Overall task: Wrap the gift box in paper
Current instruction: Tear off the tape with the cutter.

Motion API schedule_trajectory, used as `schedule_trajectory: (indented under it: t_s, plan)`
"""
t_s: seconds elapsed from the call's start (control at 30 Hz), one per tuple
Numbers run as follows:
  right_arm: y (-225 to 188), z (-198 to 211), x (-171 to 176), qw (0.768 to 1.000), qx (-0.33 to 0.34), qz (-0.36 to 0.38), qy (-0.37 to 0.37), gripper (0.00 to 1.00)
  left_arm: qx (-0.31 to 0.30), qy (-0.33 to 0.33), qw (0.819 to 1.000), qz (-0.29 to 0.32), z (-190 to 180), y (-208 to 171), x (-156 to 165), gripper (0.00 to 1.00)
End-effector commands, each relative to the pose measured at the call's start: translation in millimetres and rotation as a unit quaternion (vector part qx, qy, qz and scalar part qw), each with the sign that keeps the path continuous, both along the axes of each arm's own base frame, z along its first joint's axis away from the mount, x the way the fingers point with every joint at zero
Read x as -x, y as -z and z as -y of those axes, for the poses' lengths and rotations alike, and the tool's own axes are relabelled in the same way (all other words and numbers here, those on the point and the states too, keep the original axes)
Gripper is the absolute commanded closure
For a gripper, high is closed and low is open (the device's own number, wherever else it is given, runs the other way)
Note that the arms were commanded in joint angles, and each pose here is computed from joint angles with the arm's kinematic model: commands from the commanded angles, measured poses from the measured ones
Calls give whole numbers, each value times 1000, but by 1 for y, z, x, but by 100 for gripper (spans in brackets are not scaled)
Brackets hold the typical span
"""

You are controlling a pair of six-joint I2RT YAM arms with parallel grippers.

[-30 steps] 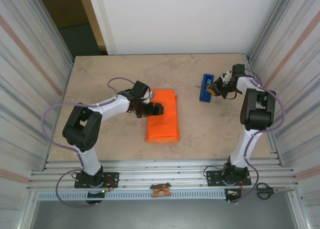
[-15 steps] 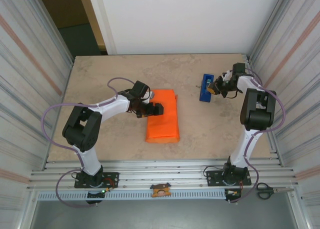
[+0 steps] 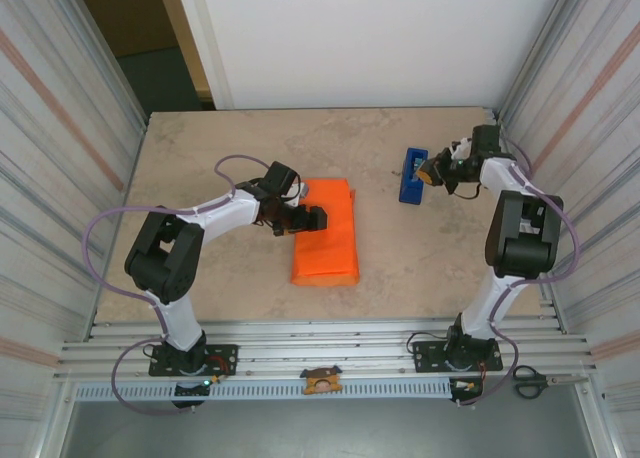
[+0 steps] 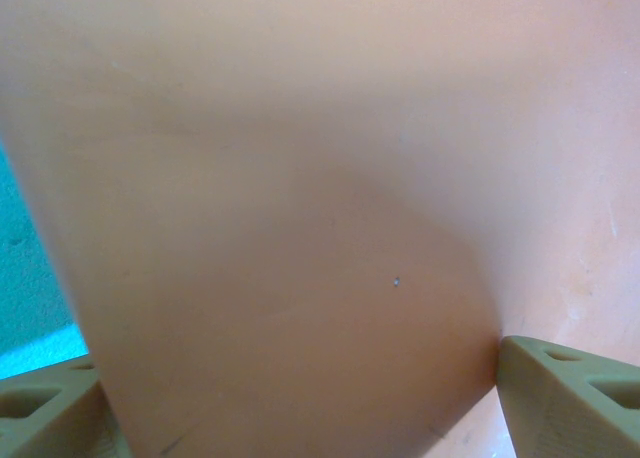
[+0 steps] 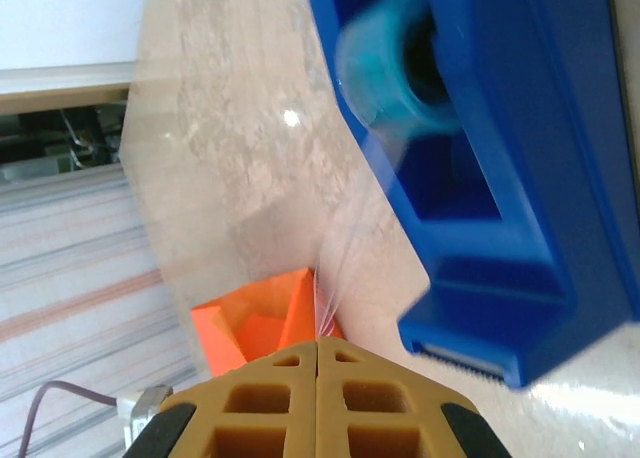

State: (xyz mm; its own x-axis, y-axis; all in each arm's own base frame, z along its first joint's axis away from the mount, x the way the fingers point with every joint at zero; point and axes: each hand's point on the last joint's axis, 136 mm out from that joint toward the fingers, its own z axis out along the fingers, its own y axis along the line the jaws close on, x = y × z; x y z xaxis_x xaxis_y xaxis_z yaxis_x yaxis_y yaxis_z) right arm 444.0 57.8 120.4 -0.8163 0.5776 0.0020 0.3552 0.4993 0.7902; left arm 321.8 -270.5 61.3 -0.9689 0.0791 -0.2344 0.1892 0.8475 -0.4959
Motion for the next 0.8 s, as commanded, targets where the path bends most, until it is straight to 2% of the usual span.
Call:
schedule_trajectory:
  t_s: [0.0, 0.37, 0.77]
  plan:
    - [-15, -16, 22, 999, -40, -1, -7, 100, -91, 28, 993, -68, -22, 66, 39, 13]
    - [10, -24, 72, 999, -40, -31, 2, 100, -88, 30, 993, -71, -20, 67, 39, 13]
    - [38, -26, 84, 998, -43, -50, 5, 100, -90, 31, 993, -74, -20, 69, 40, 13]
